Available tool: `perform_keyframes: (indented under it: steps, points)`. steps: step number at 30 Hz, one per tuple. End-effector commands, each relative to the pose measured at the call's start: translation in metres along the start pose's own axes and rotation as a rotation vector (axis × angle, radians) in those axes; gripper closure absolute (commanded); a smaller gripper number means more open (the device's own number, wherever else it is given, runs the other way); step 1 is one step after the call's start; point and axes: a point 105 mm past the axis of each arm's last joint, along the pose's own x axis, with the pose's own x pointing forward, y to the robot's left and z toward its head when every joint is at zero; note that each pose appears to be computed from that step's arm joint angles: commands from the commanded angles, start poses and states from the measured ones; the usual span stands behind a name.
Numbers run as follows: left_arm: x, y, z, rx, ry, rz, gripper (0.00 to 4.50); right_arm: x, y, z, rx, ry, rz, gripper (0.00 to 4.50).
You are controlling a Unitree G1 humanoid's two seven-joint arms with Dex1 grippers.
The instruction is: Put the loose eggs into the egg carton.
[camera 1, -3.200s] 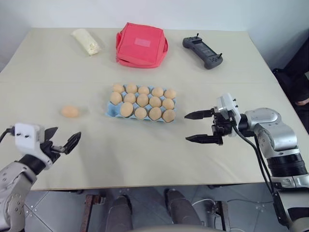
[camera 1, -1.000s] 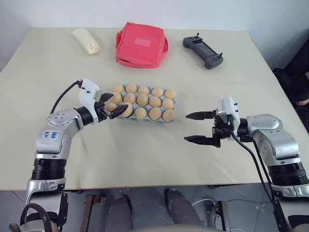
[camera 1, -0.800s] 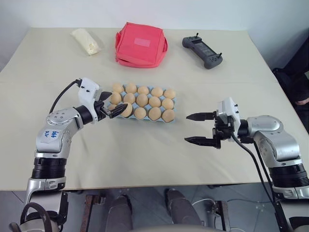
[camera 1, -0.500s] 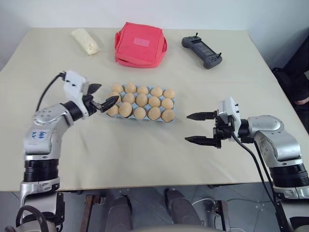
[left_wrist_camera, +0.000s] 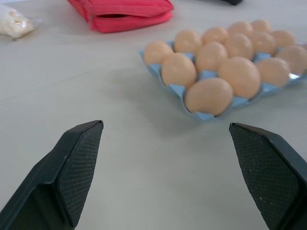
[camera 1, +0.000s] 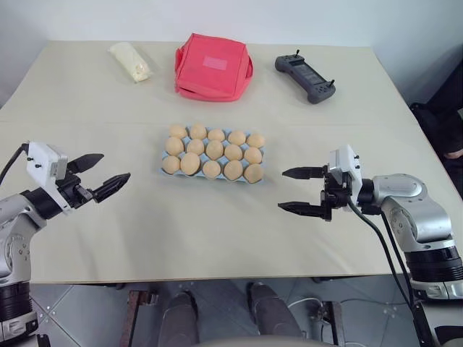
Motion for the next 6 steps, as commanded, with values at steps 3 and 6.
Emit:
perform_keyframes:
  steps: [3, 6]
  points:
    - [-0.0097, 0.0090, 0.0113, 0.072, 0.000, 0.001, 0.01, -0.0075, 0.0003, 0.0105, -0.050, -0.035, -0.019, 0.00]
    - [-0.0057, 0.0093, 0.0147, 0.080, -0.022, -0.012, 0.01, -0.0083, -0.0002, 0.0104, -0.055, -0.036, -0.028, 0.00]
